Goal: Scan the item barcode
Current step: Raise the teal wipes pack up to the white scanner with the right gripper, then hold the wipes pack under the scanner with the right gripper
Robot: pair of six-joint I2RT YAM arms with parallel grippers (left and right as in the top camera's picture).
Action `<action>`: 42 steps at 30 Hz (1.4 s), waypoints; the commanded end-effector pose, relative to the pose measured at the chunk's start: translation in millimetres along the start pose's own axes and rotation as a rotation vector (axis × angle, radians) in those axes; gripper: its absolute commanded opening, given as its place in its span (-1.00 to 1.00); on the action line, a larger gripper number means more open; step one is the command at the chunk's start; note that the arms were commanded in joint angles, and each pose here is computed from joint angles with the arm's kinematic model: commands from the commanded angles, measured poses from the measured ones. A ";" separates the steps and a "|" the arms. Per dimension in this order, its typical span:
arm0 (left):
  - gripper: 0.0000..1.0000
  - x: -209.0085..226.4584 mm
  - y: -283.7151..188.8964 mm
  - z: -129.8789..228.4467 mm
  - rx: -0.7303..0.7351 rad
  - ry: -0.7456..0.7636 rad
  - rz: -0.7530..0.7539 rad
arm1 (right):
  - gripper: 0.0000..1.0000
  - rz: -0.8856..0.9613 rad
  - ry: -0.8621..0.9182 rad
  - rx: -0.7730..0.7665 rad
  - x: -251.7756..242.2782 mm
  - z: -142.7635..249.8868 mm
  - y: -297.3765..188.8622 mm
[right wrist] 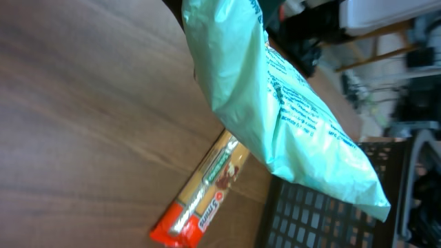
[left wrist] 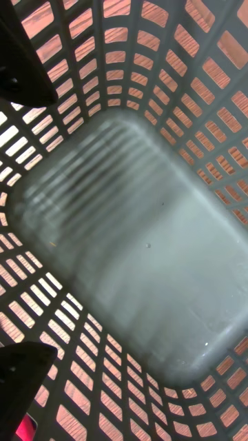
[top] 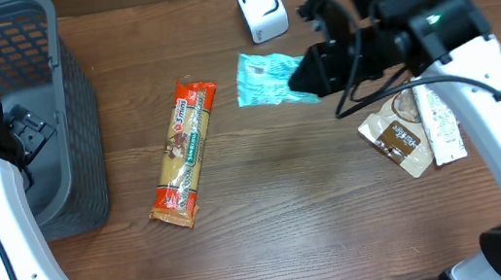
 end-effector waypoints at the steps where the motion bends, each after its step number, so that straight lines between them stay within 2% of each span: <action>1: 0.99 -1.8 1.9 2.3 0.012 -0.013 0.006 | -0.93 -0.105 0.017 -0.017 3.2 -0.5 -27.1; 8: 0.99 -1.8 1.9 2.3 0.012 -0.013 0.006 | -0.93 -0.088 0.078 -0.003 -10.7 1.0 -32.2; 12: 0.99 -1.8 1.9 2.3 0.012 -0.013 0.006 | -0.93 -0.046 0.042 -0.035 -14.8 -10.4 -23.2; 14: 1.00 -1.8 1.9 2.3 0.012 -0.013 0.006 | -0.93 0.053 0.001 -0.104 -22.7 -24.8 -17.6; 23: 0.99 -1.8 1.9 2.3 0.012 -0.013 0.006 | -0.93 0.824 -0.223 -0.585 -60.9 -122.5 14.4; 27: 0.99 -1.8 1.9 2.3 0.012 -0.013 0.006 | -0.93 1.111 -0.391 -0.662 -74.3 -156.9 34.3; 33: 0.99 -1.8 1.9 2.3 0.012 -0.013 0.006 | -0.93 1.366 -0.586 -0.734 -90.8 -201.9 71.3; 37: 0.99 -1.8 1.9 2.3 0.012 -0.013 0.006 | -0.93 1.433 -0.708 -0.715 -104.9 -216.9 103.8; 42: 0.99 -1.8 1.9 2.3 0.012 -0.013 0.006 | -0.93 1.469 -0.767 -0.768 -117.9 -228.0 132.4</action>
Point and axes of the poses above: each gripper's point midway between its finger pads, its own y axis out along the fingers, its own x axis along the line the jaws close on, z = x × y, the point moved 4 cm from there along -y, back along the fingers, and after that the axes turned 10 degrees about y, right-handed, at the moved point
